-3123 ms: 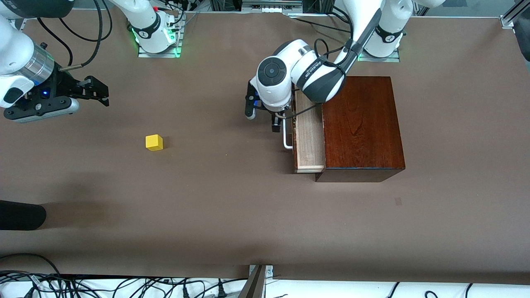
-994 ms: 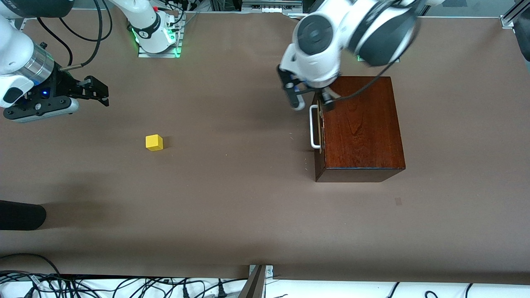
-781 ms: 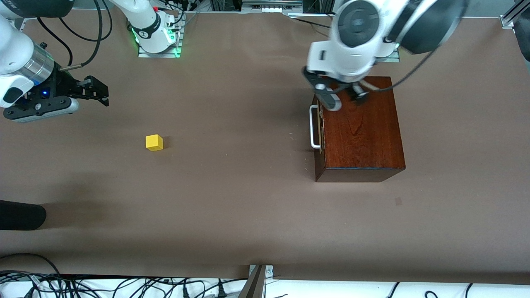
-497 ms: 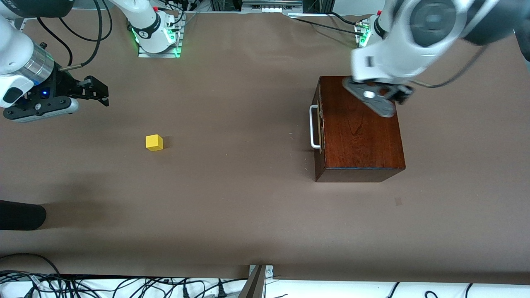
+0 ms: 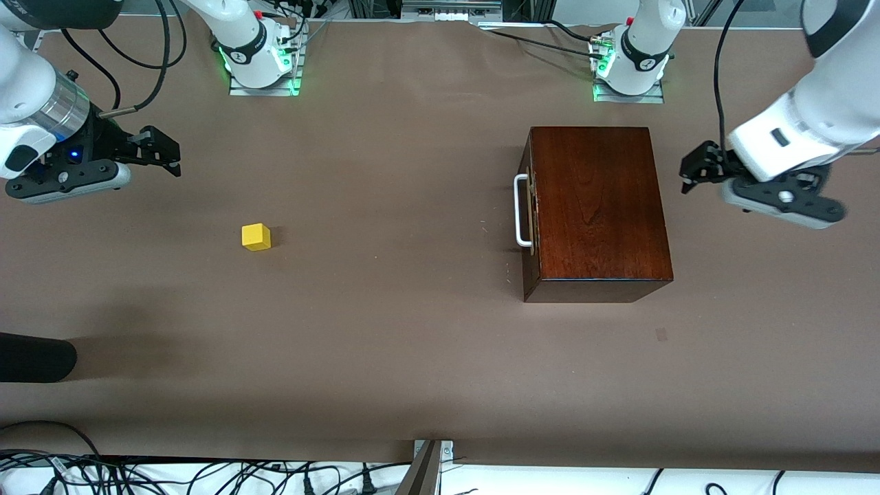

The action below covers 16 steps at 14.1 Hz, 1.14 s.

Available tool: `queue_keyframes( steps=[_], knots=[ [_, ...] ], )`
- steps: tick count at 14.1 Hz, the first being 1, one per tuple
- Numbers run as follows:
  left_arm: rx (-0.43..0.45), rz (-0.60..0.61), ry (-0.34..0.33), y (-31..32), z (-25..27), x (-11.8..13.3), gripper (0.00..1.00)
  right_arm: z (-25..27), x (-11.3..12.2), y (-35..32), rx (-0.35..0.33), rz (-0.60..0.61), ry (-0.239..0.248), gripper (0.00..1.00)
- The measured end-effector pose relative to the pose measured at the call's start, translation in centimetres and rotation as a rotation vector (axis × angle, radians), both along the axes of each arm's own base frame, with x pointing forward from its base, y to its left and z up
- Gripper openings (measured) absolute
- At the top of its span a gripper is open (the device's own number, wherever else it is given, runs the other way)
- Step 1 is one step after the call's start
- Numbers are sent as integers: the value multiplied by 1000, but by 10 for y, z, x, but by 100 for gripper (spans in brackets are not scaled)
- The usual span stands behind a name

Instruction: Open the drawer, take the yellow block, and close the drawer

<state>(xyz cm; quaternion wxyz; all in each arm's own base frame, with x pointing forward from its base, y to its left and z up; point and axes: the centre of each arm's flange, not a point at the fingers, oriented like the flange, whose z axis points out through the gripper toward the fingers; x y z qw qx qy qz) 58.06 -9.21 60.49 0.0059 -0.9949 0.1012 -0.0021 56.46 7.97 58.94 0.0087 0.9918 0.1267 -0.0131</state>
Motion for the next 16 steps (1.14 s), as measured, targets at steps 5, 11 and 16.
queue_keyframes(
  steps=[5,11,16],
  knots=[
    [-4,136,18,46,-7,-21,100,0,0,0,0,0,0,100],
    [-8,147,53,50,-17,-24,100,0,0,0,0,0,0,100],
    [-8,146,55,50,-17,-25,100,0,0,0,0,0,0,100]
  ],
)
